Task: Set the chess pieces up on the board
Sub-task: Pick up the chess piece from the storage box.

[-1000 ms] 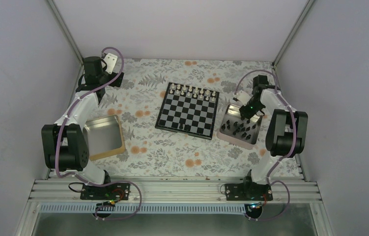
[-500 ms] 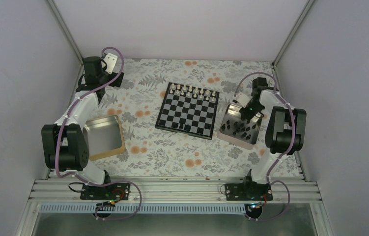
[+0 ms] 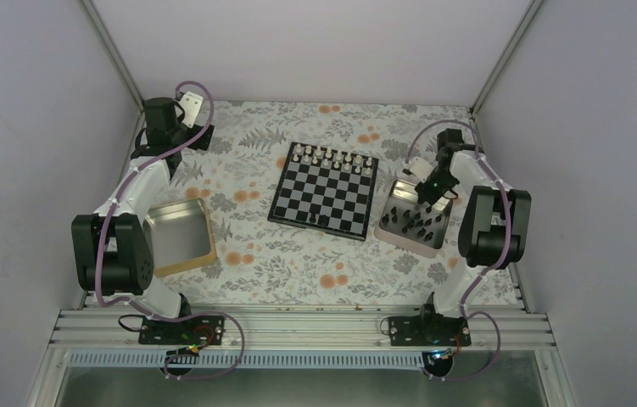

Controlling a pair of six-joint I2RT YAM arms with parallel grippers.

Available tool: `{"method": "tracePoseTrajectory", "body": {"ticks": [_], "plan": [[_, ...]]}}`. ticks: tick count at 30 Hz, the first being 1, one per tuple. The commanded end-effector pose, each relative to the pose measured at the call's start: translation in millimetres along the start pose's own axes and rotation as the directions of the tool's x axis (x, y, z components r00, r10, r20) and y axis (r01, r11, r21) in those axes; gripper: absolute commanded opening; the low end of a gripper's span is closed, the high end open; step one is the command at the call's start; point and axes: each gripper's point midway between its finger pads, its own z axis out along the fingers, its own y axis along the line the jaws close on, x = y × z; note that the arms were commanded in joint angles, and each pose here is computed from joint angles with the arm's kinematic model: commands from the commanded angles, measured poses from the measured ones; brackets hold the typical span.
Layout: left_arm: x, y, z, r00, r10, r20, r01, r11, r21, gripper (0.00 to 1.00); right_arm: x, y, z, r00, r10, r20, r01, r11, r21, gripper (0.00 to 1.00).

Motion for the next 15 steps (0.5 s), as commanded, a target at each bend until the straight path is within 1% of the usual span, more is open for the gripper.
{"method": "tracePoseTrajectory", "body": {"ticks": [1,7,12,15], "plan": [[-19.0,4.0,-9.4,0.999,-0.004,0.048,0.005,1.0,-0.003,1.0,-18.9,0.2,-45.9,0.998,-0.032,0.049,0.03,0.998,0.046,0.04],[-19.5,4.7,-10.9,0.999,-0.004,0.051,0.005,1.0,-0.007,1.0,-63.5,28.8,-78.2,0.984,-0.144,0.108,0.14,0.989,0.048,0.04],[-19.6,5.6,-12.1,0.999,-0.004,0.05,0.005,1.0,-0.012,1.0,-113.8,73.8,-88.7,0.95,-0.275,0.144,0.273,0.961,0.034,0.04],[-19.5,5.9,-12.8,0.999,-0.004,0.05,0.005,1.0,-0.014,1.0,-135.9,102.5,-87.3,0.926,-0.34,0.164,0.344,0.939,0.001,0.05]]}}
